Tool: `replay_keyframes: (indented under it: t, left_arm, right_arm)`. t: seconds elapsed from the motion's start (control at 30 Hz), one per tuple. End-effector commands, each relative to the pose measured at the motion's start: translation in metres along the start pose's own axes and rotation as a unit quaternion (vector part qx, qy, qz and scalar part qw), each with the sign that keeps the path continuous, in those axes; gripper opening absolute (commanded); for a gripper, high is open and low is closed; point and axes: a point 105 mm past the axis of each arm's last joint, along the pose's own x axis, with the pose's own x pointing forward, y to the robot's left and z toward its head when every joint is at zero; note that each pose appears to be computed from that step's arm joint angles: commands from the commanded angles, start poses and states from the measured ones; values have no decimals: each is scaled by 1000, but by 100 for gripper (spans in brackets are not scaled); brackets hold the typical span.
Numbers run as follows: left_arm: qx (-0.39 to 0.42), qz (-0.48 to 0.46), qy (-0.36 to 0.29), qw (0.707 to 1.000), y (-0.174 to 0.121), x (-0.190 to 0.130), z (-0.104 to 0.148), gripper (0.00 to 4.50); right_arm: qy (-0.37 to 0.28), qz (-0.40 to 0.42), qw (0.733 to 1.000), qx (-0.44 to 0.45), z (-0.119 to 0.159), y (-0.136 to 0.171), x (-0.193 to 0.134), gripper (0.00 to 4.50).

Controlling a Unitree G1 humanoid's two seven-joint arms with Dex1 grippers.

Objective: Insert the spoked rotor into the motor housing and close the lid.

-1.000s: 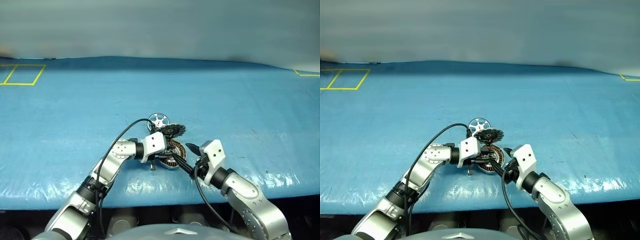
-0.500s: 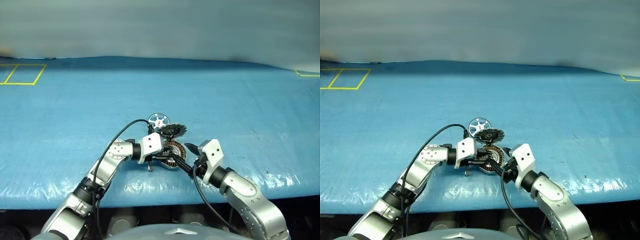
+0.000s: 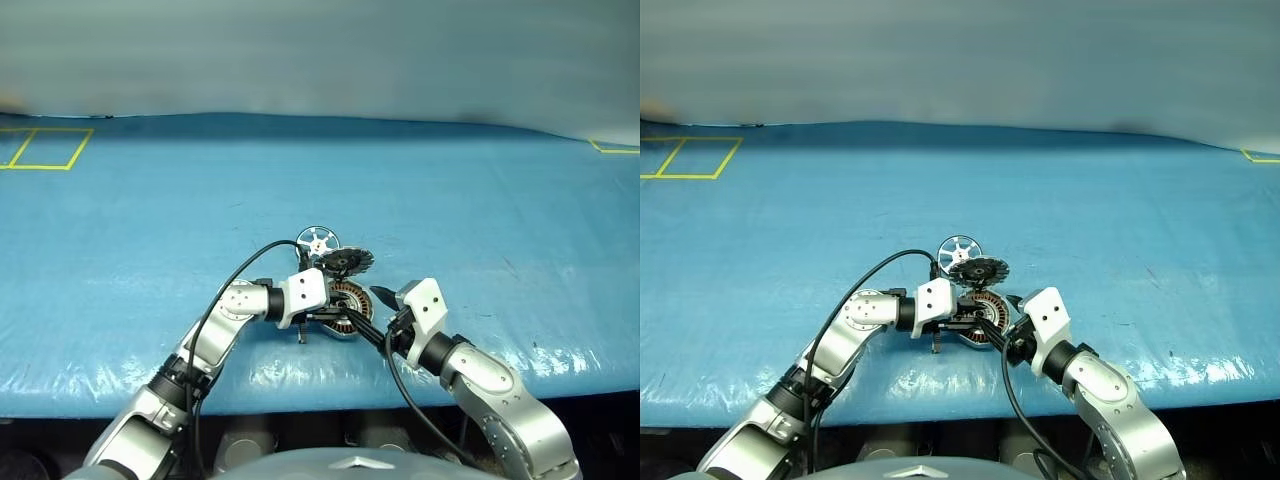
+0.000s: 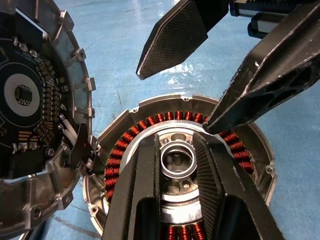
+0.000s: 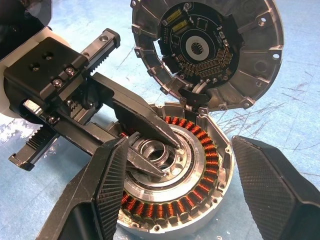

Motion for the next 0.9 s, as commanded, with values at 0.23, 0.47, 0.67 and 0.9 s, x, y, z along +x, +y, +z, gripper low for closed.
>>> replay_keyframes:
  t: [0.23,0.47,0.67,0.9]
  left_arm:
    - [10,33,-19,999,10,-4,10,292]
    - [17,17,-101,995,-1,-24,42,292]
    - [-26,28,-125,991,-11,-49,41,297]
    - [-74,78,-108,988,-9,-59,18,297]
  right_arm:
    - [-22,1,1000,-4,10,1,-1,346]
    - [-41,22,999,1,19,7,-1,346]
    - [-63,49,997,1,31,11,-1,282]
    - [-32,53,998,-22,22,4,11,56]
